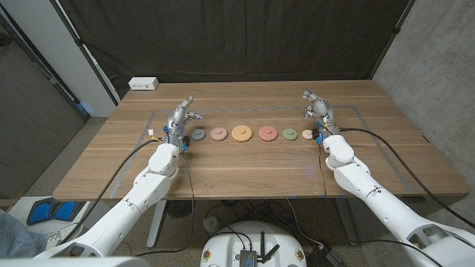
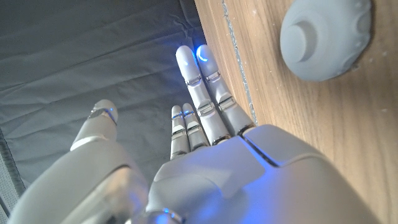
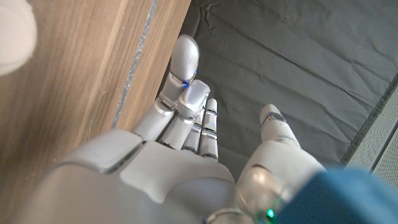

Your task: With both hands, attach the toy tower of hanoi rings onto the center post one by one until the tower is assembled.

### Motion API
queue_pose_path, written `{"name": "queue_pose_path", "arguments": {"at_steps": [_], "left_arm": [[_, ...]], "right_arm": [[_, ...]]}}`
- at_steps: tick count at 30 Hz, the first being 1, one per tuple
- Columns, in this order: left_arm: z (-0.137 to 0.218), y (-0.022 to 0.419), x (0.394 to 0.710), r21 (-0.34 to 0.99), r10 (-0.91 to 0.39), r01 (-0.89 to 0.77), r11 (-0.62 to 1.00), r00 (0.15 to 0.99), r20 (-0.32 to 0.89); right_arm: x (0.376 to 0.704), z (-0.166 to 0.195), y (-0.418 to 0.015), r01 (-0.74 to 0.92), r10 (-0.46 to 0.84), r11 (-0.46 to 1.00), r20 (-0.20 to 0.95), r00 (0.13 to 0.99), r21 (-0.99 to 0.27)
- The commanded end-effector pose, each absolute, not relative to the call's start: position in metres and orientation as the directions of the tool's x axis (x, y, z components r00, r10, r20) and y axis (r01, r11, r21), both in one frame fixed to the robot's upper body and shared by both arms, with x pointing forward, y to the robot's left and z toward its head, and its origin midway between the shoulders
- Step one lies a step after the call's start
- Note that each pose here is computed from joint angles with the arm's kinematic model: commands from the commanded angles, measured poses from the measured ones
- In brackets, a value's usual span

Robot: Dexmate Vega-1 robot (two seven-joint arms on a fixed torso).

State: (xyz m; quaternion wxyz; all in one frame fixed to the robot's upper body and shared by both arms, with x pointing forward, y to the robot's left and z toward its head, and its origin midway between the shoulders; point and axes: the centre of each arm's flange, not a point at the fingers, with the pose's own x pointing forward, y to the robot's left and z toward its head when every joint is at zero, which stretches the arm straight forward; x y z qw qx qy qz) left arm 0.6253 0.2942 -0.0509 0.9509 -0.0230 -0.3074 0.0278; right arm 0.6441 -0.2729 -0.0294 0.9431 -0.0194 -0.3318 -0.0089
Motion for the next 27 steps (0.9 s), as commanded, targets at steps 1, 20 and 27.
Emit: {"name": "queue_pose_path", "arguments": {"at_steps": [1, 20, 27], "left_arm": [[-0.049, 0.292, 0.625, -0.045, 0.045, -0.022, 0.999, 0.811, 0.583], [-0.041, 0.302, 0.618, 0.09, 0.073, -0.175, 0.98, 0.749, 0.658], [-0.042, 0.303, 0.612, 0.097, 0.132, -0.277, 0.956, 0.701, 0.7]], "right_arm": [[0.638, -0.029, -0.276, 0.047, -0.009, 0.998, 0.622, 0.783, -0.045], [0.622, -0.025, -0.272, 0.202, -0.032, 0.961, 0.647, 0.761, -0.19], [0.617, -0.022, -0.269, 0.237, -0.031, 0.947, 0.674, 0.738, -0.217]]}}
